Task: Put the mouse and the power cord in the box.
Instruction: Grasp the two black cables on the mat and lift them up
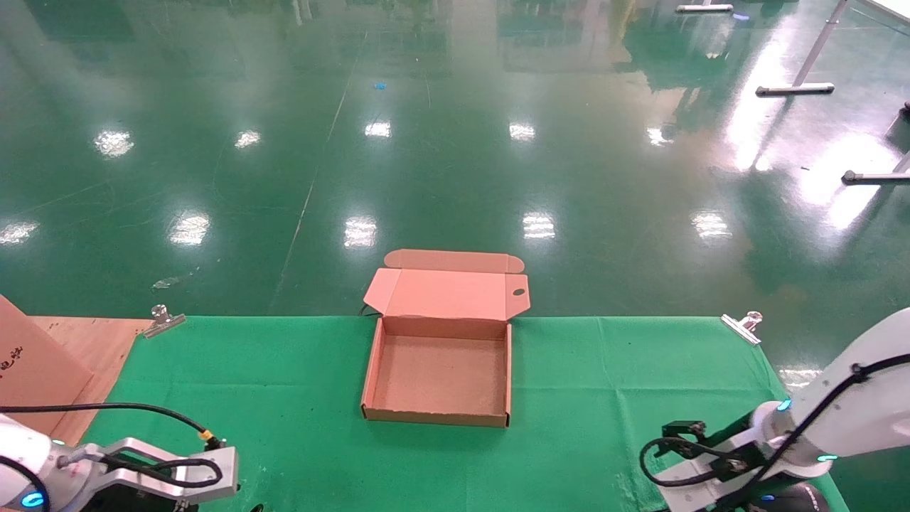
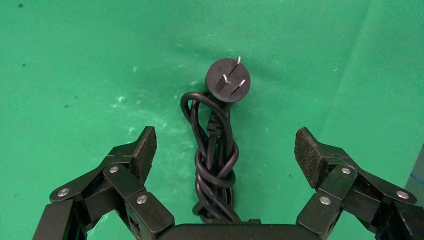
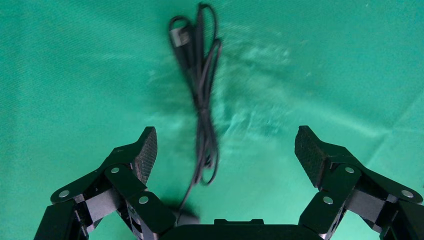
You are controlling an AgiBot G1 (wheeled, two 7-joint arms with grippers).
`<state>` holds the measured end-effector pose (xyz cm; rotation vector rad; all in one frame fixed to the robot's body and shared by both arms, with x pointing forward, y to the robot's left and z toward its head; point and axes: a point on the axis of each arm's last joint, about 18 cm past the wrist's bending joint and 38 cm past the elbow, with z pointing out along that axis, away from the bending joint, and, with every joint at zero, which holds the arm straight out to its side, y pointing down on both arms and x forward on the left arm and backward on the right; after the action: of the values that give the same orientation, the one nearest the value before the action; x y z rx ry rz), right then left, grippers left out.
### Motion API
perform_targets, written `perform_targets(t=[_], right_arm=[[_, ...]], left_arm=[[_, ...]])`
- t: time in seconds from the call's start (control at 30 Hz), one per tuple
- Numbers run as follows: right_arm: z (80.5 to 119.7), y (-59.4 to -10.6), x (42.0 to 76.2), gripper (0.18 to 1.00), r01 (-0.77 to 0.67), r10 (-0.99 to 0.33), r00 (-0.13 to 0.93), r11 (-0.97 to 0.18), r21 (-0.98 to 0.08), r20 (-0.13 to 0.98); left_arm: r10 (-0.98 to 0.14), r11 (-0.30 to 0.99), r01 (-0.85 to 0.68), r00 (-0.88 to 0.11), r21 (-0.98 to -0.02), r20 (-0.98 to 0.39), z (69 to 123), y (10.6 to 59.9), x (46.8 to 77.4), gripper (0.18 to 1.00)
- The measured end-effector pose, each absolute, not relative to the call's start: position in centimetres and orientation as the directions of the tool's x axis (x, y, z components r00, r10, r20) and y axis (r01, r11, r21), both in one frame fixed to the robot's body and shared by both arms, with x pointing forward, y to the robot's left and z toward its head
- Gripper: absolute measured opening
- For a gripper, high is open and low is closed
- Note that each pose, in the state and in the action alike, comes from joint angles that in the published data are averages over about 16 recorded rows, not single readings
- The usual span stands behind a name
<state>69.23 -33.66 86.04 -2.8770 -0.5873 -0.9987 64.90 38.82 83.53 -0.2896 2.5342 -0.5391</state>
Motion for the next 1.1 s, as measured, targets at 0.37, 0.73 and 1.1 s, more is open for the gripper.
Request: perform_targets(t=[0.37,0.73,1.1], right_arm=[[83.1,-32.7,70.8,1.001,0.363,0.324,0.733,-0.930,0.059,0.598],[82.5,-32.6,70.6,0.995,0.369,0.305,0.755,-0.929,0.009,0.581],[83.3,-33.0,70.2,0.930,0.374,0.302,0.765,-0.927,-0.011,0.569]], left_arm=[[-0.373,0.879,-0.158,-0.814,-0.449,-0.444,81.0,40.6,65.7,1.001],[-0.403,0.855,-0.161,-0.805,-0.493,-0.436,79.7,41.4,65.6,0.997],[-0.414,0.847,-0.161,-0.799,-0.507,-0.437,80.0,42.3,65.3,0.946]])
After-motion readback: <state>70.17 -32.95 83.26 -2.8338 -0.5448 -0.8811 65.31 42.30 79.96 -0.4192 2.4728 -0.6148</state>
